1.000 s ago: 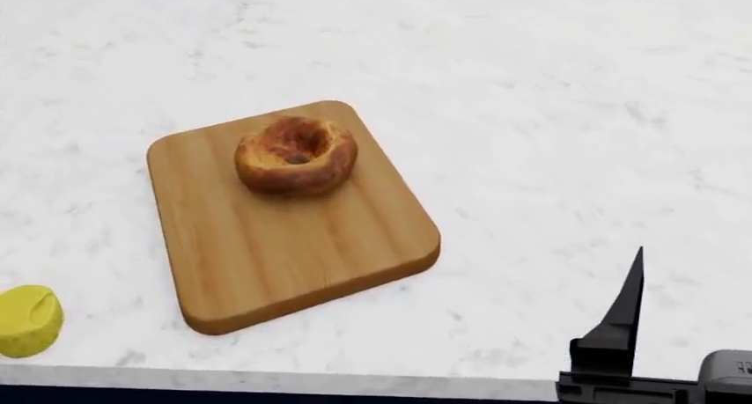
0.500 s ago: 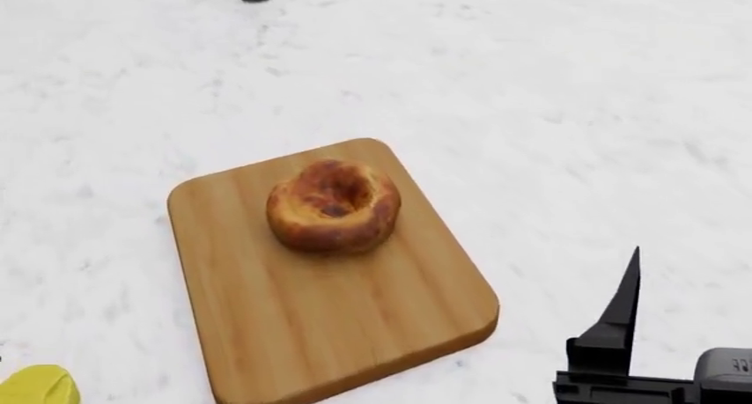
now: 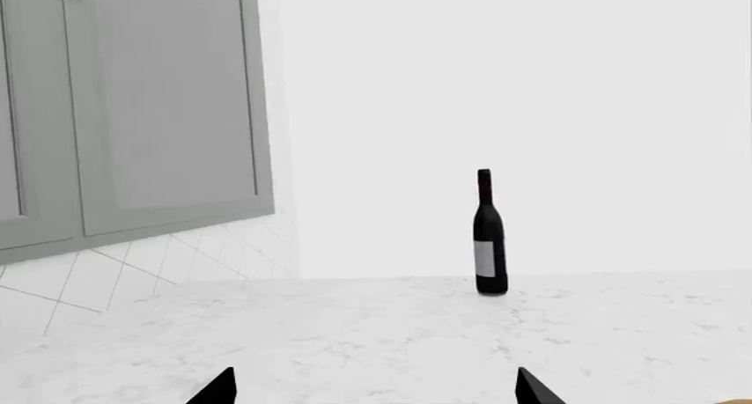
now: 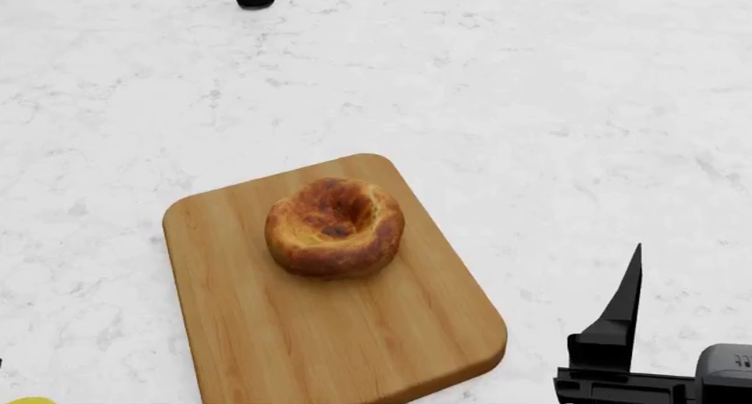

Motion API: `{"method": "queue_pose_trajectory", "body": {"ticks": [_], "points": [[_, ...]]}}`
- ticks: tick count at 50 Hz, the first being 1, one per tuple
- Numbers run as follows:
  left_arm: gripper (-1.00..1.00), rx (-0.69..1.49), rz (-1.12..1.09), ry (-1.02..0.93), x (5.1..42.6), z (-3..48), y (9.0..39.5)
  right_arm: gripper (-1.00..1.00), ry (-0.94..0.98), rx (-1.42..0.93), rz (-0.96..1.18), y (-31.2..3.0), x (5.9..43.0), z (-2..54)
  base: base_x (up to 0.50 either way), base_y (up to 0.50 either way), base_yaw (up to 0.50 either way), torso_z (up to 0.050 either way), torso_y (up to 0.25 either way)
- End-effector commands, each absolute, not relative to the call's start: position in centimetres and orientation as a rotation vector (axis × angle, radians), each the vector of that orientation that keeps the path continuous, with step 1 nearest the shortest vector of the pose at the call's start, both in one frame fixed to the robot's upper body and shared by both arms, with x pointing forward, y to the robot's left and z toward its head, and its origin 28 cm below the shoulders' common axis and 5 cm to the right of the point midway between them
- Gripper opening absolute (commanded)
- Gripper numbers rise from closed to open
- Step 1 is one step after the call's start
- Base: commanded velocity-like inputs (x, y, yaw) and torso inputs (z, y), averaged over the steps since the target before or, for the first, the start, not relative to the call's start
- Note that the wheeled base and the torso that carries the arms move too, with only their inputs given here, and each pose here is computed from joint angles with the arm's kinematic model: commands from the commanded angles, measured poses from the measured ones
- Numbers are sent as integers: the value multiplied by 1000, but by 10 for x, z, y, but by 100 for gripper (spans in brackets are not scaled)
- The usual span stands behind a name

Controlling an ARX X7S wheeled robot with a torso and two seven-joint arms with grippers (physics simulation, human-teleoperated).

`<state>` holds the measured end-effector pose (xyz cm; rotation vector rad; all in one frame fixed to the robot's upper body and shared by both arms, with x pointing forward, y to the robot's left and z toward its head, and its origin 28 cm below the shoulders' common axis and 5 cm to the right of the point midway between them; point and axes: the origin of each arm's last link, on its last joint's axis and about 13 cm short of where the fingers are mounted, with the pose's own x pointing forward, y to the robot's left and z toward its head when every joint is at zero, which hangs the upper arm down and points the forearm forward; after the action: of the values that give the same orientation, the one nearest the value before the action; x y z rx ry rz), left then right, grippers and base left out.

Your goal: Pick up the wedge of cheese and place it on the slice of bread to prepare a simple cheese on bread dish.

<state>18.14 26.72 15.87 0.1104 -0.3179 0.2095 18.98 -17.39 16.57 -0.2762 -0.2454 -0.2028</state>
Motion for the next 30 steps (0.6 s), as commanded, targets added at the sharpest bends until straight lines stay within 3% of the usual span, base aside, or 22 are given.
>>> {"method": "queue_pose_trajectory", "body": {"ticks": [1, 30], "points": [[100, 110, 207, -315, 181, 159, 266, 100, -245, -274, -197, -174, 190, 167, 0, 0, 0, 0, 0], [100, 96, 204, -301, 176, 158, 266, 100, -221, -270, -206, -175, 190, 157, 0, 0, 0, 0, 0]]}}
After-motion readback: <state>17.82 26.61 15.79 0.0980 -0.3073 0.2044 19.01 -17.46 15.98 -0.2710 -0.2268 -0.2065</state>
